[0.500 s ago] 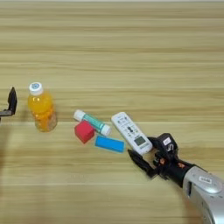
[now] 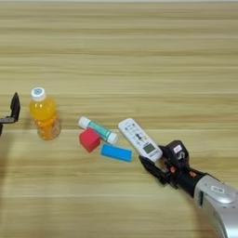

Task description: Move the objects on the table

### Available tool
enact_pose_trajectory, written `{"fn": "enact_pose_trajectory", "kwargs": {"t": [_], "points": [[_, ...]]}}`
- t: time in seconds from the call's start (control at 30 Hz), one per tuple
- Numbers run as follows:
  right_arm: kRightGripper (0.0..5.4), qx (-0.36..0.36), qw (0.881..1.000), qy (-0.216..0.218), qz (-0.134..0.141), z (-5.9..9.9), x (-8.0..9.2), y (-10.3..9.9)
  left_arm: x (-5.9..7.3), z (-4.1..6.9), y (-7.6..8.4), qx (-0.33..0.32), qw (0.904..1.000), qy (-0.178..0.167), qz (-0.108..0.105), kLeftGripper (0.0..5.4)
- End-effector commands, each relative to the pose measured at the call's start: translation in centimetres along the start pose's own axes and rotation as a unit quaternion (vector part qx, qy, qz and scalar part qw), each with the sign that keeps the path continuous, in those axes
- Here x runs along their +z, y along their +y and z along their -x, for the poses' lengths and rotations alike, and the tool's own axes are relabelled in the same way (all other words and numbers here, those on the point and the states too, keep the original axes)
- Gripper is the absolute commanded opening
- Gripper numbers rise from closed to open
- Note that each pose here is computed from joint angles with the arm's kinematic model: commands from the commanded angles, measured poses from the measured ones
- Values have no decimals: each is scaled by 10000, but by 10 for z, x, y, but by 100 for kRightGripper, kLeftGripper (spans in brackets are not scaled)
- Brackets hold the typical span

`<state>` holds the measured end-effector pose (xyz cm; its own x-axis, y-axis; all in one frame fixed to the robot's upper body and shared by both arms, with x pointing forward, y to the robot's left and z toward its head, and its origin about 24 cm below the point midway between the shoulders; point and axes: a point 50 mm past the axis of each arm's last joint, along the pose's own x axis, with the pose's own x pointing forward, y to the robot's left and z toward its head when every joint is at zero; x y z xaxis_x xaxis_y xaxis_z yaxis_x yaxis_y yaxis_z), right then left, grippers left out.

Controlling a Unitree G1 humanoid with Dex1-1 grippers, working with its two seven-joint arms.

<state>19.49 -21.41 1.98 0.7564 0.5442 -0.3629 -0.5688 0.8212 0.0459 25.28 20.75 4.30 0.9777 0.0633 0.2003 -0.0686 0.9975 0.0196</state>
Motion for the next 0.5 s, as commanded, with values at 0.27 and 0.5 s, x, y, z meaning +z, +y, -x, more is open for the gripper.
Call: {"fn": "enact_pose_trajectory", "kwargs": {"t": [0.27,0.5], "points": [[290,-37,9982,-496,335,-2,21,-3,-1,-3,-3,-21,10000,-29,11,540],[290,133,9913,-1104,709,1,53,3,-2,-3,-3,-25,10000,-24,6,540]]}}
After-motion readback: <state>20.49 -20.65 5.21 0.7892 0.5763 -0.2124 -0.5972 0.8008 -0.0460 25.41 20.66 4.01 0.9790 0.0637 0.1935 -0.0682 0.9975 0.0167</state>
